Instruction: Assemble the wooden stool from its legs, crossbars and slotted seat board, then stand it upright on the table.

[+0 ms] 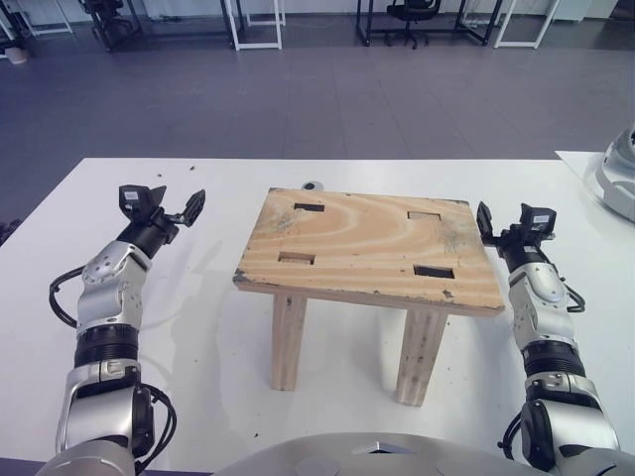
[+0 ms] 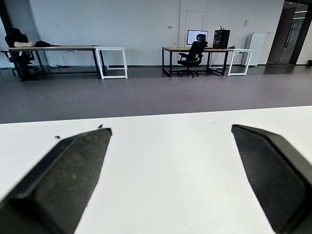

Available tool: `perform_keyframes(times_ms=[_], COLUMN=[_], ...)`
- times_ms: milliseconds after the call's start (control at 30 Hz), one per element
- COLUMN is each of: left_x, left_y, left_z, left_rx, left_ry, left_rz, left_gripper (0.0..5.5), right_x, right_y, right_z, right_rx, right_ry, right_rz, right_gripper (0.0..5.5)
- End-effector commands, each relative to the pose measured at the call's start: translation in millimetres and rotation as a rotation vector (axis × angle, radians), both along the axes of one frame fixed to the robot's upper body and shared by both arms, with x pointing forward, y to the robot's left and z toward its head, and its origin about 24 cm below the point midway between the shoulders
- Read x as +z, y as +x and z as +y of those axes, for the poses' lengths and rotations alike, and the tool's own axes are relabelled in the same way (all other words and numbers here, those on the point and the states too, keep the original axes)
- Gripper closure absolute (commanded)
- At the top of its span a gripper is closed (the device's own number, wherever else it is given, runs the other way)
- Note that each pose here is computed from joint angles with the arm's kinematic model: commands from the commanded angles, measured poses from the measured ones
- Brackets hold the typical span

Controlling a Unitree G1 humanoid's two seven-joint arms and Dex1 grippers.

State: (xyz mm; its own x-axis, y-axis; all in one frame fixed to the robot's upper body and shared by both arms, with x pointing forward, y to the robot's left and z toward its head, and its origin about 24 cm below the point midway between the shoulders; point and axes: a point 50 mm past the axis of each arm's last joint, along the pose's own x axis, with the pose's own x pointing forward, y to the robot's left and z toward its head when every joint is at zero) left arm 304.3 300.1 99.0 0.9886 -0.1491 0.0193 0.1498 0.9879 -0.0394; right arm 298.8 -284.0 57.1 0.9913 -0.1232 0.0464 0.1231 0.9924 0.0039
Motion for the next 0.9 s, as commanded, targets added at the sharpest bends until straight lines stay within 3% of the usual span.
perform_keyframes(times_ms=[33,400,900], left_x=[-8,-2,14], left_y=[-10,-2,5], left_z=[6,21,21], left_rx=[0.098,0.26,0.185], left_ry=[0.008,0.039,0.011], left_rz=[0.028,0.0,-0.083], left_gripper=[0.97,0.97,0.97], right_x=[9,15,12], right_y=[2,3,4], right_z=[-16,-10,2], right_rx=[-0.025,0.012,0.055], right_ry=[-0.023,-0.064,-0.007], right_rz=[0.025,-0.037,-0.094], right_gripper=[1.19,1.19,1.19])
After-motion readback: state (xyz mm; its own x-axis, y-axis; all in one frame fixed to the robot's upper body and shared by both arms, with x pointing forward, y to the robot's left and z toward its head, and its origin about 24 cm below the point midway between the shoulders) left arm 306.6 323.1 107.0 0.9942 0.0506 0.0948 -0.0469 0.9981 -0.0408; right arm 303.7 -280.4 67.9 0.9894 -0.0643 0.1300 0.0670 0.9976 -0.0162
